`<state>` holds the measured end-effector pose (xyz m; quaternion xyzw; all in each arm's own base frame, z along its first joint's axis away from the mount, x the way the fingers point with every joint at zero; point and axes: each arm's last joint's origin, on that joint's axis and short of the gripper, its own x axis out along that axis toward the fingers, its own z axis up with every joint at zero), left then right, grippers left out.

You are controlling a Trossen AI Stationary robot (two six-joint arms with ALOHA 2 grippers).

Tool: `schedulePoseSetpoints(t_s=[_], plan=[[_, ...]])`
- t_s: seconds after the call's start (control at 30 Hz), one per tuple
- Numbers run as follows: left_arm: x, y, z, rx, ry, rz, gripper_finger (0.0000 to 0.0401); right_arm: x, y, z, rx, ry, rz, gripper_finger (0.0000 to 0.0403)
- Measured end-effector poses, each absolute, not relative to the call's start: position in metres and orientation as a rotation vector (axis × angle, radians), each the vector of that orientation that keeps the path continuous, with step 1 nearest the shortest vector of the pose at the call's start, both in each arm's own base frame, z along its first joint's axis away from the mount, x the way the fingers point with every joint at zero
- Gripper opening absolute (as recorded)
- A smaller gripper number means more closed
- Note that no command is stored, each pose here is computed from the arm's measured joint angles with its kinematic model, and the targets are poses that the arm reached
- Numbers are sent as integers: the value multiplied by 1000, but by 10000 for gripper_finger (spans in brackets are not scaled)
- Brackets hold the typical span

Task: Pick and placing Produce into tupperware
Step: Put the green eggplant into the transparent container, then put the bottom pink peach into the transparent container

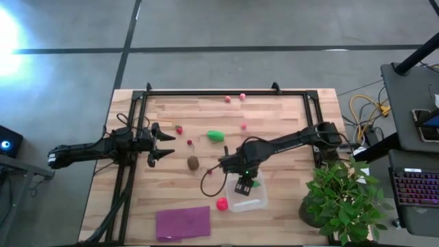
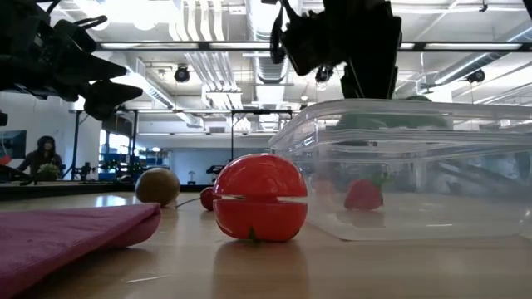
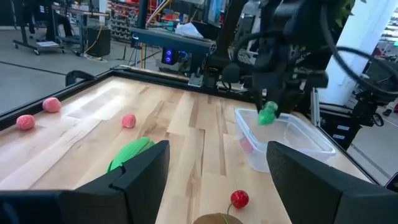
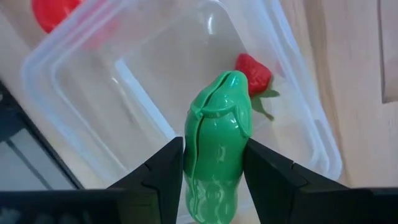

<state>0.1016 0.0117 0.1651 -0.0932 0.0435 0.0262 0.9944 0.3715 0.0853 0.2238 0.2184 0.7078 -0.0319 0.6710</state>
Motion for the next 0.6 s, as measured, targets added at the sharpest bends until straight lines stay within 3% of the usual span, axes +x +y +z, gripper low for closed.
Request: schedulePoseSetpoints(t_s=[0.37,0.6], plan=[[102,12,165,-187,89,53,255,373,86,214,501,1576,-82,151],[102,12,165,-187,88,53,255,373,87,213,482,1560,-158,189]])
